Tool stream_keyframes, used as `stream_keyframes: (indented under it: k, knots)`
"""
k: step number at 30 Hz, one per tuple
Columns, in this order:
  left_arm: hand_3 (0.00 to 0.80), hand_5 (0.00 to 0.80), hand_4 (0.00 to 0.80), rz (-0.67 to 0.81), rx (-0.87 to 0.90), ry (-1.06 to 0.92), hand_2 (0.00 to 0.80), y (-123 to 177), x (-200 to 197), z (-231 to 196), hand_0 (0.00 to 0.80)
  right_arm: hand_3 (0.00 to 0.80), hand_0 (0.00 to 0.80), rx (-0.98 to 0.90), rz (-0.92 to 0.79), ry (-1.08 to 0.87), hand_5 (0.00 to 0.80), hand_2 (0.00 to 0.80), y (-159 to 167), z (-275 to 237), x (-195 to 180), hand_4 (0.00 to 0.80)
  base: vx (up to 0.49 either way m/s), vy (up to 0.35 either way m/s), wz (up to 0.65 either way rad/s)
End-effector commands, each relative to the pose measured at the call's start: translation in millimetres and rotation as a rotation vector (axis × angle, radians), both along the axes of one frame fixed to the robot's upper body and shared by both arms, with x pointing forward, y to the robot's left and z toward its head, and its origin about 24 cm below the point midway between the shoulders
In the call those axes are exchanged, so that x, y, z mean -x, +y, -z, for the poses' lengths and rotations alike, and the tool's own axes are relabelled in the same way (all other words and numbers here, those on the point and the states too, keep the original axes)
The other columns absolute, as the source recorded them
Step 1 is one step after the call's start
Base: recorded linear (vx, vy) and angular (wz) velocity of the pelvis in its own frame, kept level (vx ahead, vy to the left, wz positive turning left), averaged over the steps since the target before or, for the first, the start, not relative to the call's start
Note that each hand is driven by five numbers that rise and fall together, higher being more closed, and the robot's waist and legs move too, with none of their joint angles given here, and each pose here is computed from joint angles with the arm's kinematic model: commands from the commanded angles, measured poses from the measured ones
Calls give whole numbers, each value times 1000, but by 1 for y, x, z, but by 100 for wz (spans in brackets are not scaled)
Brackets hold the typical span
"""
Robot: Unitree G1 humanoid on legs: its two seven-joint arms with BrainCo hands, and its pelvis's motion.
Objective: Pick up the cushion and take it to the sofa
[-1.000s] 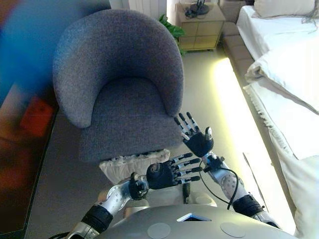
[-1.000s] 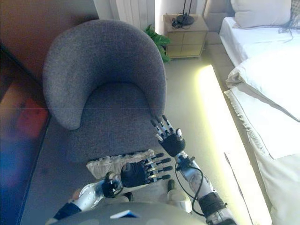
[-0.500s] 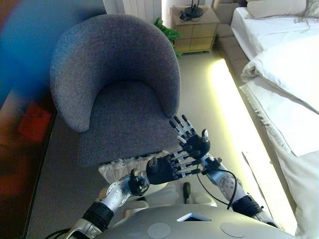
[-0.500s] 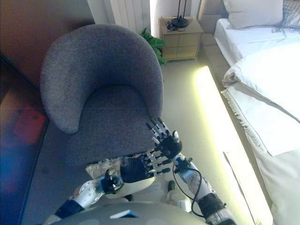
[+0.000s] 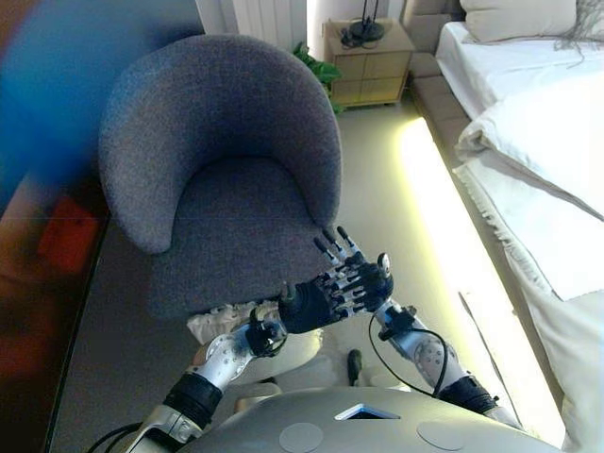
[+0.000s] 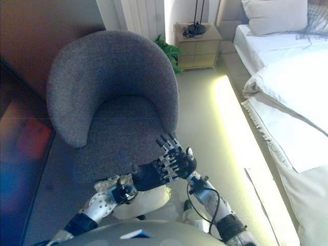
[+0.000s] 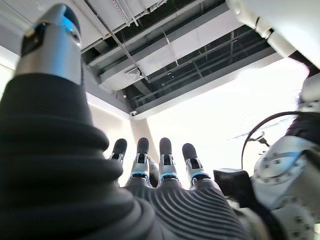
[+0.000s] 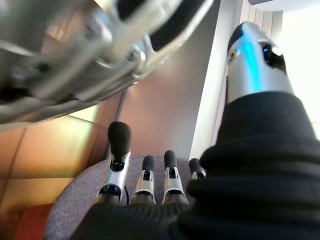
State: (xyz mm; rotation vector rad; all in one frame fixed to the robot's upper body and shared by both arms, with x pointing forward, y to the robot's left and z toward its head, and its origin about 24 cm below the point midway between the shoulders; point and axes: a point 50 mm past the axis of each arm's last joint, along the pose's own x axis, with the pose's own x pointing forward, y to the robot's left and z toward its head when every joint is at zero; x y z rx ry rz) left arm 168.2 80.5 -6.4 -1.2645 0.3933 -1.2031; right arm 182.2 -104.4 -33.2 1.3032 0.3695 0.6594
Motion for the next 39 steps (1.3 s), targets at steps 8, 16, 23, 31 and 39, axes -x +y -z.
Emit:
stream_keyframes:
  k: [8, 16, 23, 31, 39]
  knots:
    - [0, 0, 0, -221, -76, -104, 0, 24, -43, -17, 0, 0, 0, -81, -34, -113, 0, 0, 8, -24, -8, 0, 0, 0, 0]
    - [0, 0, 0, -228, -37, -129, 0, 28, -46, -21, 0, 0, 0, -80, -34, -101, 0, 0, 8, -23, -7, 0, 0, 0, 0]
    - [0, 0, 0, -77, 73, -19, 0, 5, -23, -12, 0, 0, 0, -87, 6, -107, 0, 0, 10, -25, -9, 0, 0, 0, 0]
    - [0, 0, 0, 210, 117, 33, 0, -24, 22, -1, 0, 0, 0, -112, 25, -202, 0, 0, 9, -38, -21, 0, -33, -19, 0]
    - [0, 0, 0, 171, 162, 123, 0, -15, 22, 15, 0, 0, 0, -160, 6, -217, 0, 0, 8, -41, -23, 0, 0, 0, 0]
